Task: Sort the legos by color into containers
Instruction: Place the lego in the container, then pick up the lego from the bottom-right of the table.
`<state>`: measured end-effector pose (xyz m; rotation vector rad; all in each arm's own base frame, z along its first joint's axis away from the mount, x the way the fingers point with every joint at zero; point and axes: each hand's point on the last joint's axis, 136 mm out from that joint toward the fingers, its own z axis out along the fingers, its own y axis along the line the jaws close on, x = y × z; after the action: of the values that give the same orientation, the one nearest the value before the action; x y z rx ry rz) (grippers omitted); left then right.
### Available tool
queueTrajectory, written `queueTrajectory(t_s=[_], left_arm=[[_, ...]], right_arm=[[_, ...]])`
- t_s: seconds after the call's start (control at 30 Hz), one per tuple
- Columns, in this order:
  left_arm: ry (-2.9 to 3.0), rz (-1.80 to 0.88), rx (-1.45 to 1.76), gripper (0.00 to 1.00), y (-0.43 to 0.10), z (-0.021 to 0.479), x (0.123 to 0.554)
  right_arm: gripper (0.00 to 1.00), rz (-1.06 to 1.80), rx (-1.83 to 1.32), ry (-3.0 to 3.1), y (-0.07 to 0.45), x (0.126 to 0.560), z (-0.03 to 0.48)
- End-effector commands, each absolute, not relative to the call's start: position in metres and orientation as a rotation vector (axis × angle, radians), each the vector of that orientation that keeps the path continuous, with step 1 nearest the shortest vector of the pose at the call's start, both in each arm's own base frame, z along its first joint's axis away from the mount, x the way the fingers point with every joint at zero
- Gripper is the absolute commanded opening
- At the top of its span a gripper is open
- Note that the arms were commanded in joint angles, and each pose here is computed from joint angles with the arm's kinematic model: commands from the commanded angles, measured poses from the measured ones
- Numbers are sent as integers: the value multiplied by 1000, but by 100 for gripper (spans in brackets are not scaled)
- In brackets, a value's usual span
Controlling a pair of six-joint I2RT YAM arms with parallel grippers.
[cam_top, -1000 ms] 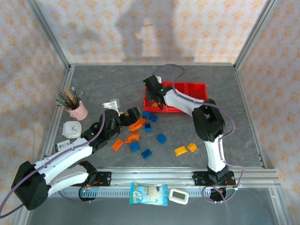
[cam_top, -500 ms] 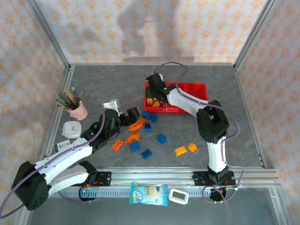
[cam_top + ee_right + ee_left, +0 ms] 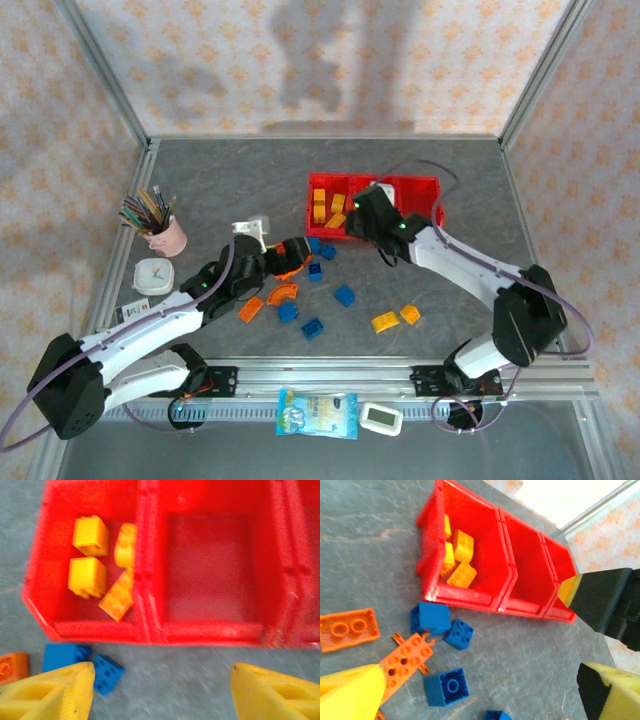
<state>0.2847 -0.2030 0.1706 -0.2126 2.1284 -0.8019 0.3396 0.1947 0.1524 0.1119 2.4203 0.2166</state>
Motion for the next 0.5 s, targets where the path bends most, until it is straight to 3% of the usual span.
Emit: queueTrajectory(t_s=[0.0, 0.47], left_arm=[[2117, -872, -165, 99, -226, 180, 281], [2177, -891, -27, 99, -269, 174, 263]], right_arm=[[73, 109, 289, 2445, 156, 312, 143], [82, -114, 598, 2592, 97, 207, 81]])
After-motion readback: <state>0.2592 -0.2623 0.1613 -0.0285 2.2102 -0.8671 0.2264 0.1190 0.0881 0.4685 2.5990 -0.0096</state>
